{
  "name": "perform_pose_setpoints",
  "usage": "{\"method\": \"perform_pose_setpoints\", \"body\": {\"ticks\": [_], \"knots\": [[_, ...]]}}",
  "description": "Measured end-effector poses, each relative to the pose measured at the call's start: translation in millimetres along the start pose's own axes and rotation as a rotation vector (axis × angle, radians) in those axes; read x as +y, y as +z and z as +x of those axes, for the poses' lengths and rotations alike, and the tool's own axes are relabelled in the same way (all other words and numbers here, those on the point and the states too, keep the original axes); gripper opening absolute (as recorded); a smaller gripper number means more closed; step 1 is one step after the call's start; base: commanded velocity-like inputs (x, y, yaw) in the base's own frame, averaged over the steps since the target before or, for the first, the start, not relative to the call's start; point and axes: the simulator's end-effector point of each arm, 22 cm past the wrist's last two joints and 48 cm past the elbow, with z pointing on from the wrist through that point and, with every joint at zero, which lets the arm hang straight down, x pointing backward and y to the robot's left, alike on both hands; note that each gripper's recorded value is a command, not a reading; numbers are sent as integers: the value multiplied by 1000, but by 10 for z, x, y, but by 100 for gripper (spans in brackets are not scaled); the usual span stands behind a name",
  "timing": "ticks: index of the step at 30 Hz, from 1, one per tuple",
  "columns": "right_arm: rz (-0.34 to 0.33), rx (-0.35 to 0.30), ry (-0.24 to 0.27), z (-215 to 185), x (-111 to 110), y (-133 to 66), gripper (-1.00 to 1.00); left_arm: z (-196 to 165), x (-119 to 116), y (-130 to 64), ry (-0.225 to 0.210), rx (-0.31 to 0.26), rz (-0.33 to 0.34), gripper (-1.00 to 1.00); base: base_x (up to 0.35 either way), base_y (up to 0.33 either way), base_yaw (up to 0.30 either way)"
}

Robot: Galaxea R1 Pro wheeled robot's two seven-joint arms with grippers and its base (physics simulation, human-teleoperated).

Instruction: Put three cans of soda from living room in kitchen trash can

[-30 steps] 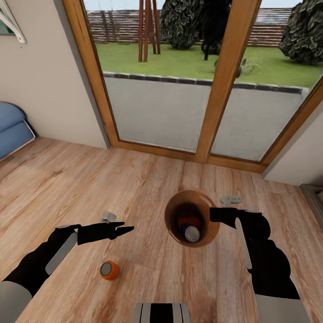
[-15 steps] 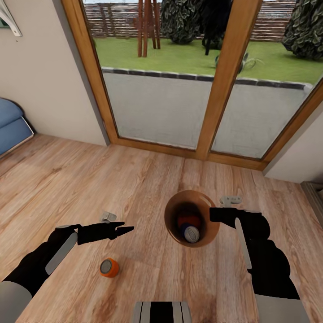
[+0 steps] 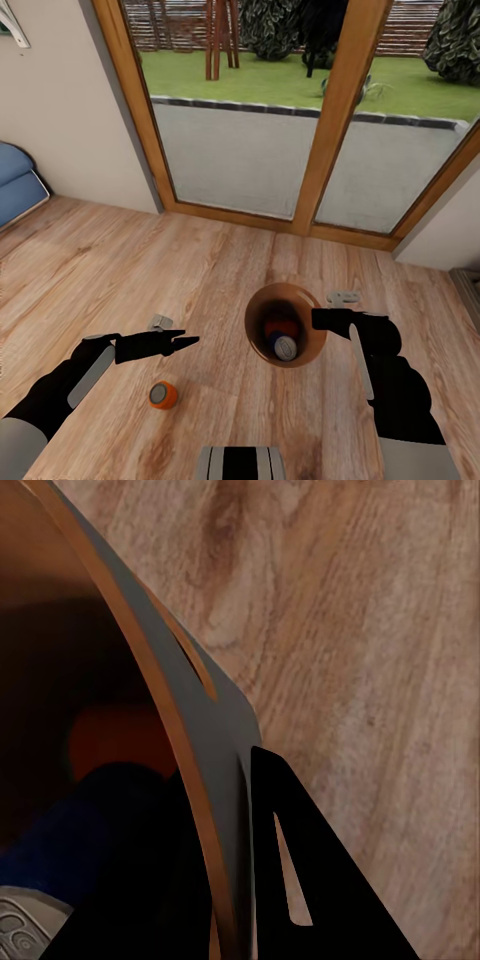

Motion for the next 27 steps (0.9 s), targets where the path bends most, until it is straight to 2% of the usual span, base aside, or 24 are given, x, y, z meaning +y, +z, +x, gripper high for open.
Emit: {"method": "perform_pose_setpoints", "body": {"ticks": [16,20,27], "knots": [[-5,0,3,0,10,0,-100,4,-4,0,-2,1,2,100,0,0,237],[-10,0,5,0,20,0,-100,2,-3,0,-2,0,2,100,59,0,77],[-4,0,2,0,7,0,-100,18,-5,20,-2,4,-1,100,292,0,8]]}}
